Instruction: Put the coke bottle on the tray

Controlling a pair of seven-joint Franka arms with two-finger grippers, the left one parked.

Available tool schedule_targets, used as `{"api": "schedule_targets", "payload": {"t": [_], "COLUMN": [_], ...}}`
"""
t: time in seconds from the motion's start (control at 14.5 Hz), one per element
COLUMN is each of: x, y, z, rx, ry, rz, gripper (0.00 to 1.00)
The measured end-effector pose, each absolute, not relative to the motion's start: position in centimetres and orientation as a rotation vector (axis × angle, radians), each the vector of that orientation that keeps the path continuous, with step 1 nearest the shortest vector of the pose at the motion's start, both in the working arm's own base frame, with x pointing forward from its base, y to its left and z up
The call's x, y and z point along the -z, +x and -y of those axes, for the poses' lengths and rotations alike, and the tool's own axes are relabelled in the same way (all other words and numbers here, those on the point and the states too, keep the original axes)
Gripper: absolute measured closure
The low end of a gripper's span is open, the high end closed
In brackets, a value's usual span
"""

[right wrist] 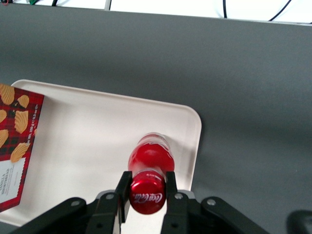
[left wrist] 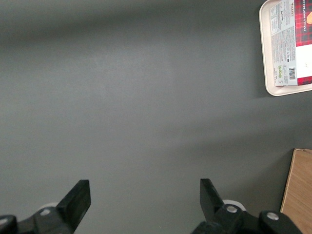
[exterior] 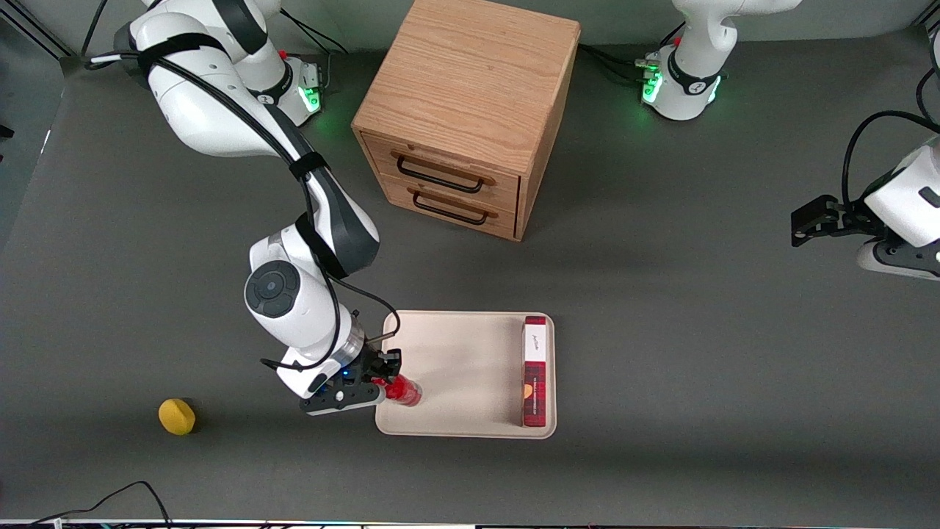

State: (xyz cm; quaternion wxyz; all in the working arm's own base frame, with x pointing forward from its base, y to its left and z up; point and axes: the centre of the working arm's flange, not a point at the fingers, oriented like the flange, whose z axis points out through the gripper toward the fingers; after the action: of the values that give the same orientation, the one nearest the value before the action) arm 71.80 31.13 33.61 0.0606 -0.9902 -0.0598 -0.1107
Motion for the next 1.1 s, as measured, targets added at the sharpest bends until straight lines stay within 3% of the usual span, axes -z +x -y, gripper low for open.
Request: {"api": "schedule_targets", "payload": {"t": [0.48, 0.62, 0.97, 1.1], "x": [-32.8, -33.0, -35.6, -38.6], "y": [72.2, 72.3, 72.6, 72.0], "z": [-30.6, -30.6, -30.4, -29.4], "rx": [0.347, 0.353, 0.385, 0.323], "ry": [-3.003, -3.001, -2.994, -3.025], "rz": [0.180, 0.179, 0.173, 0.164], "gripper": [0.66, 0.51, 0.01, 0.00]}}
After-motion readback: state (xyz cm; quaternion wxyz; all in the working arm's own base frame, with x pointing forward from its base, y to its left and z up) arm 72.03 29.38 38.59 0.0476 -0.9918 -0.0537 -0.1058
